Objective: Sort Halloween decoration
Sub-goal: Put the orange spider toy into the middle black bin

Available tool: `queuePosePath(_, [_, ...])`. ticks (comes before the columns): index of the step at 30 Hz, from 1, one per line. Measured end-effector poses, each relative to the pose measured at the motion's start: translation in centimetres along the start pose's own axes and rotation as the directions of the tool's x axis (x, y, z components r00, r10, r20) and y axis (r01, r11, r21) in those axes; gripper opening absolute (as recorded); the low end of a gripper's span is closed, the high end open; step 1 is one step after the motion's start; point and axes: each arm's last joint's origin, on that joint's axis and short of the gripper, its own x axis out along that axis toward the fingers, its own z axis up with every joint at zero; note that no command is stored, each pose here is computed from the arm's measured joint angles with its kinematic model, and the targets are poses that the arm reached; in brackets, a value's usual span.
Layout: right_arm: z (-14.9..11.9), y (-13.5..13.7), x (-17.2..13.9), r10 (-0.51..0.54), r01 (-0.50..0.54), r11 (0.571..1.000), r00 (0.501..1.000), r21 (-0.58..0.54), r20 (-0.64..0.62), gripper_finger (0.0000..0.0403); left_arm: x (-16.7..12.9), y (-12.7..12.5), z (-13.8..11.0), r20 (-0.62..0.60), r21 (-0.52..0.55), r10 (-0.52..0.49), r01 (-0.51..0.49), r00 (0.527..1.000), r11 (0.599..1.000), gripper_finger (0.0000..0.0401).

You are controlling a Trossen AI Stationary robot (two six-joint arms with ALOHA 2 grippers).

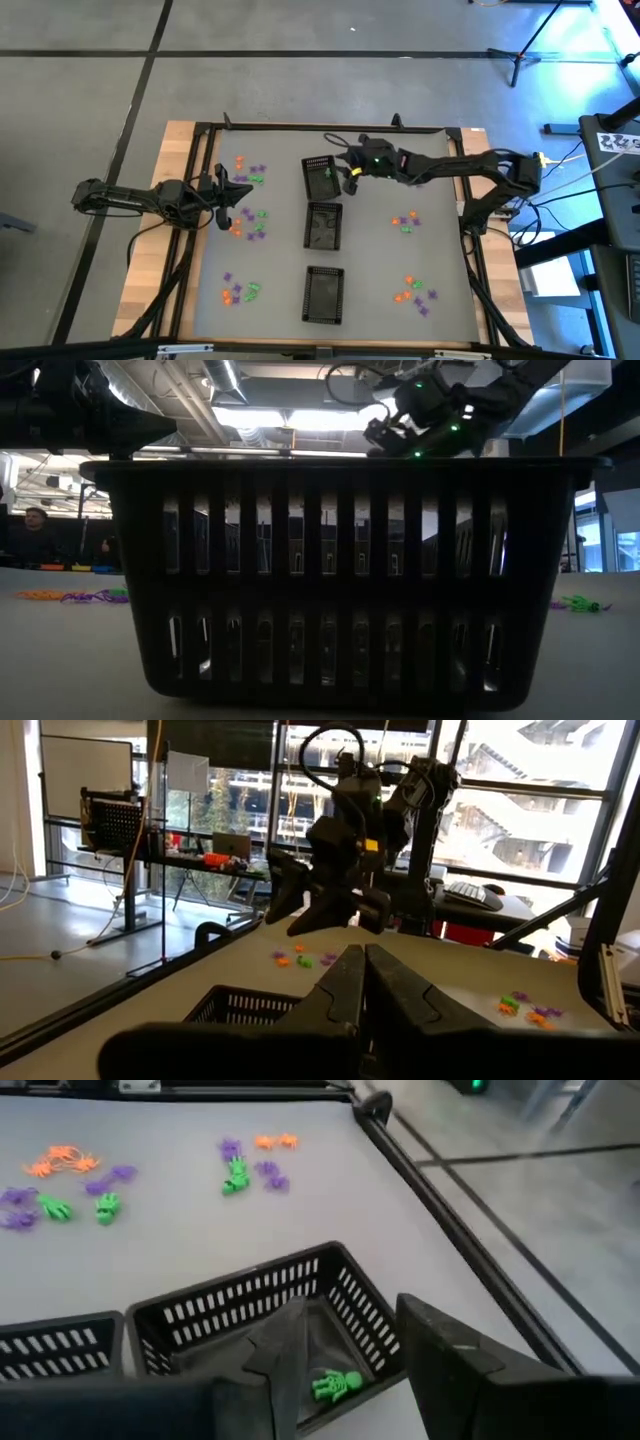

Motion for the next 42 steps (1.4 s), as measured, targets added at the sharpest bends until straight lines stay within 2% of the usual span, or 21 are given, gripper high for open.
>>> queuePosePath(4, [-1.2, -1.5, -1.3, -0.054, 0.053, 0.998, 0.998, 0.030, 0.043, 0.0154, 0.0, 0.0, 0.0, 0.000, 0.000, 0.000, 0.000, 1.000, 1.000, 0.0007])
queuePosePath(13, [-4.8, -5.1, -4.9, -0.188, 0.185, 0.963, 0.982, 0.197, -0.005, 0.0154, 0.0, 0.0, 0.0, 0.000, 0.000, 0.000, 0.000, 1.000, 1.000, 0.0007])
queuePosePath(18, [-6.6, -6.5, -6.4, -0.293, 0.308, 0.913, 0.951, 0.268, -0.095, 0.0154, 0.0, 0.0, 0.0, 0.001, 0.000, 0.000, 0.000, 1.000, 1.000, 0.0007])
queuePosePath(22, [-7.9, -7.2, -7.0, -0.375, 0.431, 0.857, 0.898, 0.283, -0.232, 0.0154, 0.0, 0.0, 0.0, 0.000, 0.000, 0.000, 0.000, 1.000, 1.000, 0.0007])
queuePosePath(26, [-9.0, -7.5, -7.2, -0.404, 0.503, 0.819, 0.848, 0.277, -0.344, 0.0154, 0.0, 0.0, 0.0, 0.000, 0.000, 0.000, 0.000, 1.000, 1.000, 0.0007])
queuePosePath(33, [-10.2, -7.1, -7.6, -0.376, 0.531, 0.801, 0.806, 0.277, -0.457, 0.0154, 0.0, 0.0, 0.0, 0.000, 0.000, 0.000, 0.000, 1.000, 1.000, 0.0007])
queuePosePath(38, [-12.2, -6.6, -7.9, -0.386, 0.543, 0.795, 0.797, 0.271, -0.466, 0.0154, 0.0, 0.0, 0.0, 0.000, 0.000, 0.000, 0.000, 1.000, 1.000, 0.0007])
queuePosePath(42, [-12.5, -6.4, -7.8, -0.391, 0.532, 0.795, 0.817, 0.291, -0.423, 0.0154, 0.0, 0.0, 0.0, 0.000, 0.000, 0.000, 0.000, 1.000, 1.000, 0.0007])
